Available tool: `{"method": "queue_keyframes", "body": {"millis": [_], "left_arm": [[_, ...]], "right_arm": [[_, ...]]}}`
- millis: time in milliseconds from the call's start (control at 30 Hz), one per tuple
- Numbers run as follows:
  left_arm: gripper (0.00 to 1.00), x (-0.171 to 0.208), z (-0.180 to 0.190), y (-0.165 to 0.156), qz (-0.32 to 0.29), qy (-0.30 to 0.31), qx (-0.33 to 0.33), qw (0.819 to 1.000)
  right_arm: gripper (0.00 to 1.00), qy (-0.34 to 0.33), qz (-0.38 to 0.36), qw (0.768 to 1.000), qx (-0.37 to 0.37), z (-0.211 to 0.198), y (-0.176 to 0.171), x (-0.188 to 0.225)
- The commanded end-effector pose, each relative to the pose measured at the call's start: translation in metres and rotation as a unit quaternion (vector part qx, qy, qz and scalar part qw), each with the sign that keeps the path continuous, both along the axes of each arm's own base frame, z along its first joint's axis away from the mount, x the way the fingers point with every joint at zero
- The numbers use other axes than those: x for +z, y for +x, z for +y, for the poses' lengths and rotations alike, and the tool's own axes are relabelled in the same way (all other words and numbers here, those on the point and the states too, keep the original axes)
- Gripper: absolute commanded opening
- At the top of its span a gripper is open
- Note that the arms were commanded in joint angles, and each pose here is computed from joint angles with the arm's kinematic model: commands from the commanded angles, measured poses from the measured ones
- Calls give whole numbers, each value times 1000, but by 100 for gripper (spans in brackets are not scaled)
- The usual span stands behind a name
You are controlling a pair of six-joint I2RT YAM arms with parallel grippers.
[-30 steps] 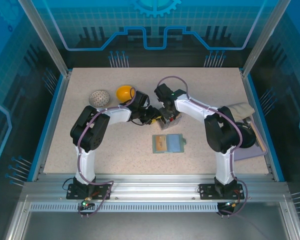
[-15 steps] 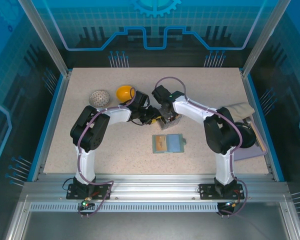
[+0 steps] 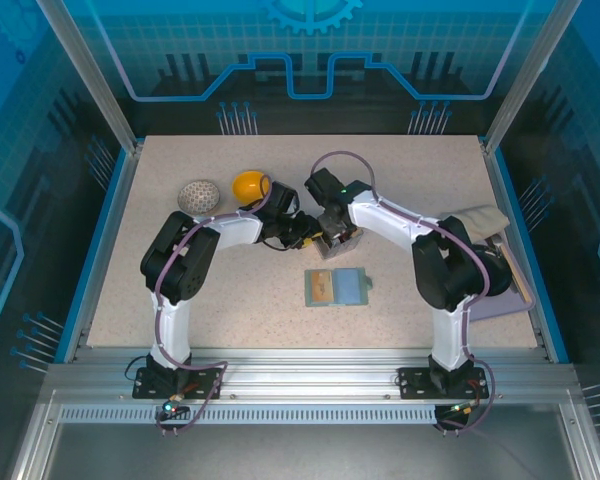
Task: Put the credit cards into the card holder
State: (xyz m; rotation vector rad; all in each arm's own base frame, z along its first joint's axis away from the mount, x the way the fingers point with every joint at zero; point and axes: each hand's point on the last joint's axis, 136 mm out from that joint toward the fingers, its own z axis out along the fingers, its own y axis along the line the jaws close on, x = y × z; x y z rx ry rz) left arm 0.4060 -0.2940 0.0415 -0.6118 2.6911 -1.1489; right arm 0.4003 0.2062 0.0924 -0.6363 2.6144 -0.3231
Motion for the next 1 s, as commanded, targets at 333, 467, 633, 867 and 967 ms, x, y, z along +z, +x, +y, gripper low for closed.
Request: {"method": "queue_keyframes", "body": {"millis": [333, 467, 633, 867, 967], "left_arm": [[31, -26, 22, -20, 52, 55, 8, 997], [34, -15, 19, -16, 35, 44, 7, 998], [42, 12, 15, -9, -4, 26, 3, 1000], [58, 55, 11, -1, -62, -12, 7, 998], [59, 68, 10, 1, -72, -28, 8, 997]], "right_arm": [[0, 117, 39, 992, -22, -3, -15, 29], [0, 188, 55, 980, -35, 1, -17, 37], [0, 296, 64, 952, -53, 2, -19, 57], [0, 366, 75, 925, -67, -2, -20, 67], [0, 365, 81, 925, -67, -2, -20, 63]]}}
